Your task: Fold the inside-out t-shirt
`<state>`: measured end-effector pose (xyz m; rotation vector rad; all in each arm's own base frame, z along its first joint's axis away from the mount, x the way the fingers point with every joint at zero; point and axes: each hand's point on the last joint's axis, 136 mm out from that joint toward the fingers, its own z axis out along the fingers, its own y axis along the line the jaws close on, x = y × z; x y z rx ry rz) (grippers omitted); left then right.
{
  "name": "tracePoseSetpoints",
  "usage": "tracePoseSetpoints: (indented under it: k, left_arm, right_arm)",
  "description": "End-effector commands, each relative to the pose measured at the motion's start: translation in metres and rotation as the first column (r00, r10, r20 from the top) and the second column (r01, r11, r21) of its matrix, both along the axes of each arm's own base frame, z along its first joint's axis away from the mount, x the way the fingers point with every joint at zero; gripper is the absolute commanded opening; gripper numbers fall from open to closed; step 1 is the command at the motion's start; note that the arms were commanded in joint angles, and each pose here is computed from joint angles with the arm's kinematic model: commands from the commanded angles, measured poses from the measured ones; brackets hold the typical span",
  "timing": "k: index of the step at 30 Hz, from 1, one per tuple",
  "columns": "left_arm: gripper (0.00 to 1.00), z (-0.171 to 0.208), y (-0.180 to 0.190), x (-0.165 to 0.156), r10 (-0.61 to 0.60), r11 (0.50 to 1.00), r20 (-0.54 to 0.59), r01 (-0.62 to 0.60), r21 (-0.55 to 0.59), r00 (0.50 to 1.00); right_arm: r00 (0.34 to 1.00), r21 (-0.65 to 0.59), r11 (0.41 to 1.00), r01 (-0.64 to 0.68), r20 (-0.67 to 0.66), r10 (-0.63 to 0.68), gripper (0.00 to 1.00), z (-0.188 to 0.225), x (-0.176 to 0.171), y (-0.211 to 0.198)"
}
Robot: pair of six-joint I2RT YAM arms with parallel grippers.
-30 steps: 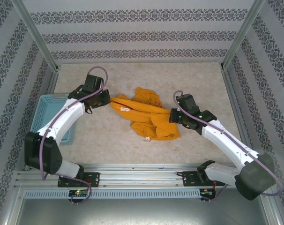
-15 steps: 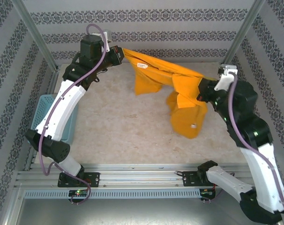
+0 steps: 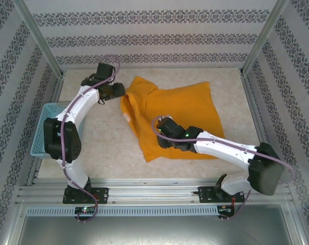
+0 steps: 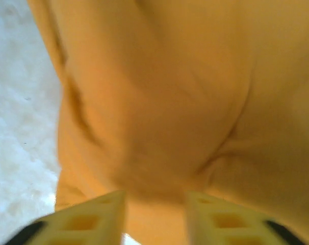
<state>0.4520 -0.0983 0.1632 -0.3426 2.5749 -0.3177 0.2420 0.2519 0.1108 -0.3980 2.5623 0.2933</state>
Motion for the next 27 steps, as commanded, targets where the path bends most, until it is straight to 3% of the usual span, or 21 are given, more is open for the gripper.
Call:
tracePoseSetpoints:
  k: [1,6,11,14,18,20,23,27]
  left_arm:
    - [0.7,0.013,0.002,-0.042,-0.018,0.998,0.006,0.018,0.056,1.0]
    - [0.79,0.004,-0.045,-0.095,-0.121,0.991,0.035,0.118,0.059,0.992]
    - [0.8,-0.042,-0.112,-0.147,-0.241,0.969,-0.03,0.243,0.044,0.97]
    - [0.8,-0.07,-0.138,-0.161,-0.257,0.966,-0.066,0.258,0.01,0.964]
    - [0.78,-0.089,-0.153,-0.159,-0.247,0.968,-0.089,0.25,0.021,0.965]
    - [0.78,-0.101,-0.143,-0.152,-0.193,0.978,-0.126,0.201,0.05,0.973]
    - [0.7,-0.117,-0.119,-0.137,-0.123,0.99,-0.184,0.134,0.046,0.975]
    - [0.66,-0.119,-0.093,-0.109,-0.089,0.992,-0.171,0.103,0.074,0.981]
  right_arm:
    - [0.993,0.07,0.996,0.054,0.096,-0.061,0.52,0.044,0.025,0.004]
    - [0.983,0.089,0.987,0.135,0.113,-0.144,0.64,0.054,0.048,-0.04]
    - [0.953,0.106,0.949,0.297,0.025,-0.301,0.69,0.036,0.084,-0.095]
    - [0.929,0.113,0.923,0.369,-0.017,-0.369,0.71,0.027,0.11,-0.115]
    - [0.88,0.076,0.878,0.472,-0.096,-0.465,0.72,0.0,0.141,-0.14]
    - [0.835,0.022,0.843,0.537,-0.157,-0.528,0.72,-0.026,0.147,-0.155]
    - [0.791,-0.05,0.81,0.585,-0.185,-0.583,0.76,-0.056,0.142,-0.166]
    - [0.768,-0.065,0.804,0.591,-0.26,-0.585,0.78,-0.088,0.12,-0.156]
